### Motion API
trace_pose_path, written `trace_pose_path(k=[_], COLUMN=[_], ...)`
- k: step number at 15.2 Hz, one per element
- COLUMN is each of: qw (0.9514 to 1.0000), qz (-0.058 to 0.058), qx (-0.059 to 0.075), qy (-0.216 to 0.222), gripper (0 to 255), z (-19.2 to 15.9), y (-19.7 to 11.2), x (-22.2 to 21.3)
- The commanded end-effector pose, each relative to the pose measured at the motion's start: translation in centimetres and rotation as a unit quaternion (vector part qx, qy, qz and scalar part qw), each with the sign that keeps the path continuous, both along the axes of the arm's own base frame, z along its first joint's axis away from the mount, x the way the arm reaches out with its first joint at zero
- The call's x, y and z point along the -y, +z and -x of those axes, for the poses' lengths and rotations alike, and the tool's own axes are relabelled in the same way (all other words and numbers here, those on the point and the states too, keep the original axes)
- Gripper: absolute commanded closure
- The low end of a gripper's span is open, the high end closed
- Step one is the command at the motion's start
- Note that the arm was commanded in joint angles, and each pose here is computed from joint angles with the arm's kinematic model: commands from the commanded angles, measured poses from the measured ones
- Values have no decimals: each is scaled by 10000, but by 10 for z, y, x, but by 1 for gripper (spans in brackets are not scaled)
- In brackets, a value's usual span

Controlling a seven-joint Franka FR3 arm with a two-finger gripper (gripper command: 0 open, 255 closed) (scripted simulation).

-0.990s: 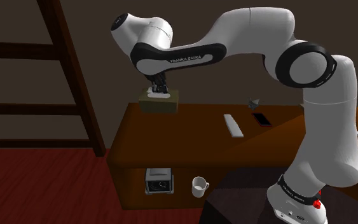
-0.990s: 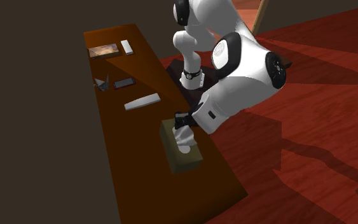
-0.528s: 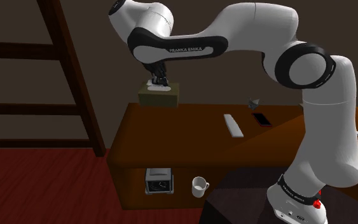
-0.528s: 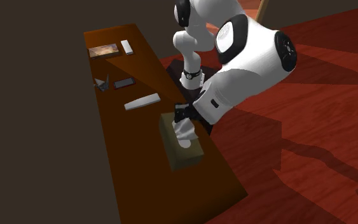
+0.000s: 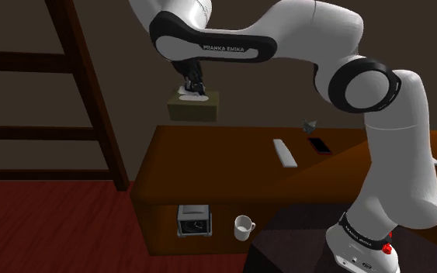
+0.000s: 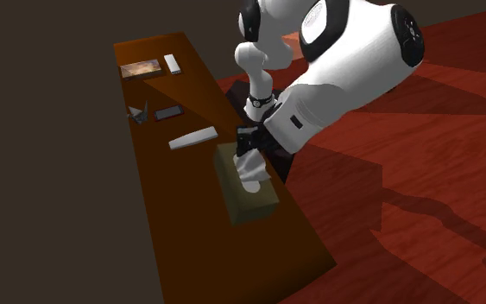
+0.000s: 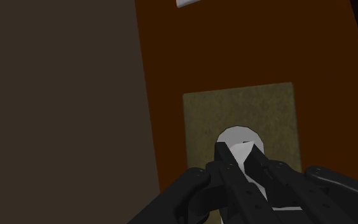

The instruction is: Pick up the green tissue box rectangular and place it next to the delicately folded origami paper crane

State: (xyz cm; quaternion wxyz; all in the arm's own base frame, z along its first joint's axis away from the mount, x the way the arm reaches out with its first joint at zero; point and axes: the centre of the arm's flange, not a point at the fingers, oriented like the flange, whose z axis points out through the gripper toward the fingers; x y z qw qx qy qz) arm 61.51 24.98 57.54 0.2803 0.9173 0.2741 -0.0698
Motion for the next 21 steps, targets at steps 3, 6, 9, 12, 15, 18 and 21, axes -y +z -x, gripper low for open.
trace_pose_path(k=[3,6,9,12,15,18,21], qw=[10000,10000,10000,10000,10000,10000,10000], qz=[1,1,1,1,1,1,1], qx=[-2,-2,-2,-2,-2,-2,-2], qy=[-1,-1,-1,-1,-1,-1,-1], gripper=[255,255,255,255,255,255,255], z=[17,34,50,67,83,99,116], y=[4,4,4,5,5,5,6], x=[36,72,108,144,180,216,252])
